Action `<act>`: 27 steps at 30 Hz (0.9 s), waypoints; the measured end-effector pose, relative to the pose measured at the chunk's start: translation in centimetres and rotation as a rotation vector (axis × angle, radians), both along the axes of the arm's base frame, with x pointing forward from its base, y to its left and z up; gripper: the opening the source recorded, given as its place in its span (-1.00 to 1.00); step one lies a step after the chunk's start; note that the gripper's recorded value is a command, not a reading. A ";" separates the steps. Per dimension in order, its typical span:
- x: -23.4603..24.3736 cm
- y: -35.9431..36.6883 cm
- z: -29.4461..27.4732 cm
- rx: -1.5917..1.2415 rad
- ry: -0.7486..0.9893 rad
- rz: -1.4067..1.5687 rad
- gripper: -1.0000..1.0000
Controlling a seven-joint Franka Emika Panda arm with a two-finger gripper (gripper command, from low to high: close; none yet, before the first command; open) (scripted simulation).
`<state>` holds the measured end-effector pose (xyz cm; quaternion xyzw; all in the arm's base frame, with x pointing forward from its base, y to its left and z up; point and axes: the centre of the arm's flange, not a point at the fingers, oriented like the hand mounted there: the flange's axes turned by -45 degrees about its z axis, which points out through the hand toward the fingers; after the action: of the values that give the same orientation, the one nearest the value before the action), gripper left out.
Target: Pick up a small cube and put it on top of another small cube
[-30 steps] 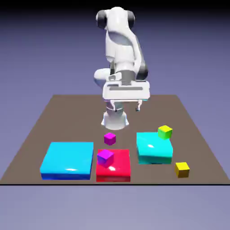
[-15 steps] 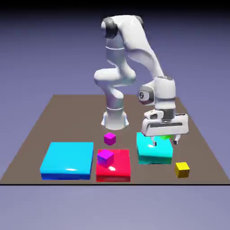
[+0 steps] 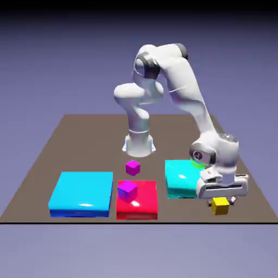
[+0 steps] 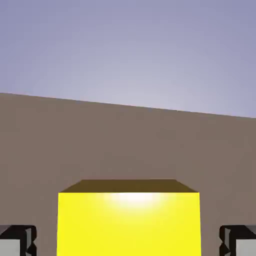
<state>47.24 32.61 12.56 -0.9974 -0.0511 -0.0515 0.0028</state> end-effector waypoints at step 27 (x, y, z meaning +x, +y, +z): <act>0.7 -36.8 13.0 0.000 0.000 -0.504 1.00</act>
<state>47.90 -4.19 25.59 -0.9786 0.1993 -0.0505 -0.0103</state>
